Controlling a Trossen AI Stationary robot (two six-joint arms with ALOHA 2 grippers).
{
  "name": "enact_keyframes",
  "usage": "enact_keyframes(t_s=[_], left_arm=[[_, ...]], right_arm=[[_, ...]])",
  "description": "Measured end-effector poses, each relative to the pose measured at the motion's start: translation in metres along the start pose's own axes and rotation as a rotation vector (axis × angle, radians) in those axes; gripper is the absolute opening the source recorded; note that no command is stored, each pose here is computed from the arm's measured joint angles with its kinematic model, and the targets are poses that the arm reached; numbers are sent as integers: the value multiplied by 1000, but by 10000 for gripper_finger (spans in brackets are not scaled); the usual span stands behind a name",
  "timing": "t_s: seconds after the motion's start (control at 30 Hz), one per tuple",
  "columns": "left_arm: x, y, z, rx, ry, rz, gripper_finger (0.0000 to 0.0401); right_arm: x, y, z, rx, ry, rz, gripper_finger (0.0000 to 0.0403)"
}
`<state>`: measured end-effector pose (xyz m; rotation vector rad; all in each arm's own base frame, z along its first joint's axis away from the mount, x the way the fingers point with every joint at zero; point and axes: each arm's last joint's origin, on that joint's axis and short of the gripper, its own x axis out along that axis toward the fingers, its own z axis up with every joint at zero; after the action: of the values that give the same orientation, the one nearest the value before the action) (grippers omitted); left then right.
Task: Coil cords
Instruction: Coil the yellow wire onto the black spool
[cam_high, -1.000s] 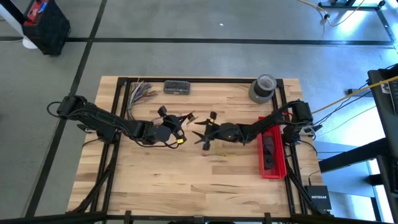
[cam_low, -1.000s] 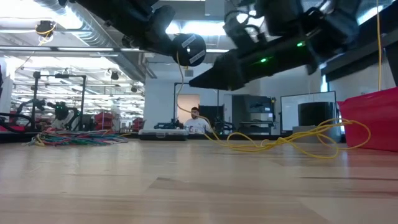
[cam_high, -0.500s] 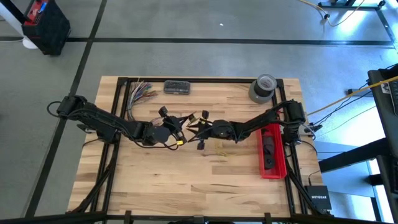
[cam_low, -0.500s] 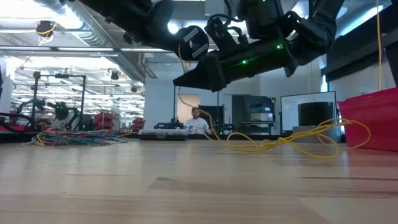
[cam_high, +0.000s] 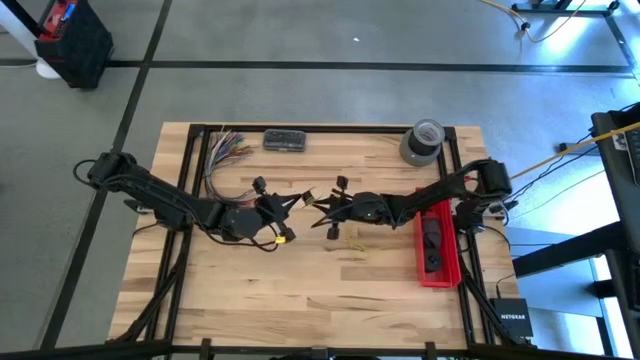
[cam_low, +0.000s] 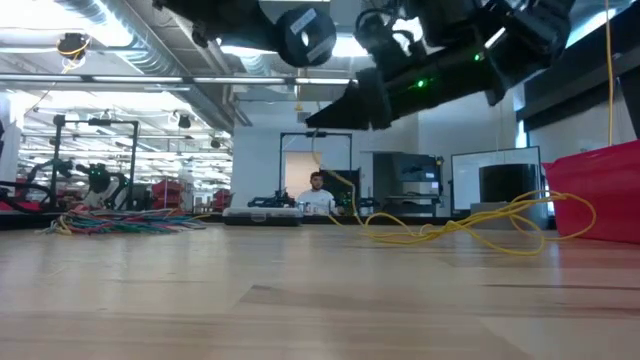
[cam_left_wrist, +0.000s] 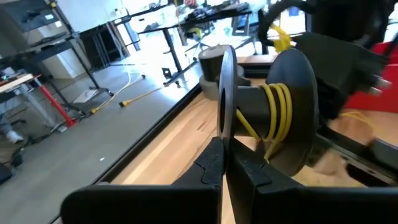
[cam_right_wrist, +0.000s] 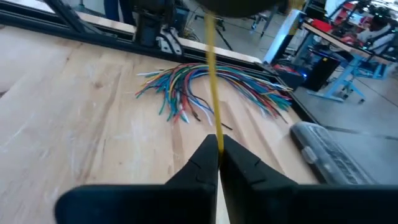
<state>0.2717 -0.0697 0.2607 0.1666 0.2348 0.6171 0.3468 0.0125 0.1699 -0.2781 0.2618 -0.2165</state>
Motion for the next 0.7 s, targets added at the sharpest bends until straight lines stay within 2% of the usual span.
enact_keyframes(t_s=[0.13,0.27,0.7], left_arm=[[-2,-1,1,-1,-4,-5,0],[-3,-2,1,46,-3,-10,0],[2,2,-6,96,47,-26,0]], right_arm=[[-12,-8,12,-11,44,-43,6],[-24,-17,22,-25,83,-95,10],[-40,-25,32,10,116,-81,9]])
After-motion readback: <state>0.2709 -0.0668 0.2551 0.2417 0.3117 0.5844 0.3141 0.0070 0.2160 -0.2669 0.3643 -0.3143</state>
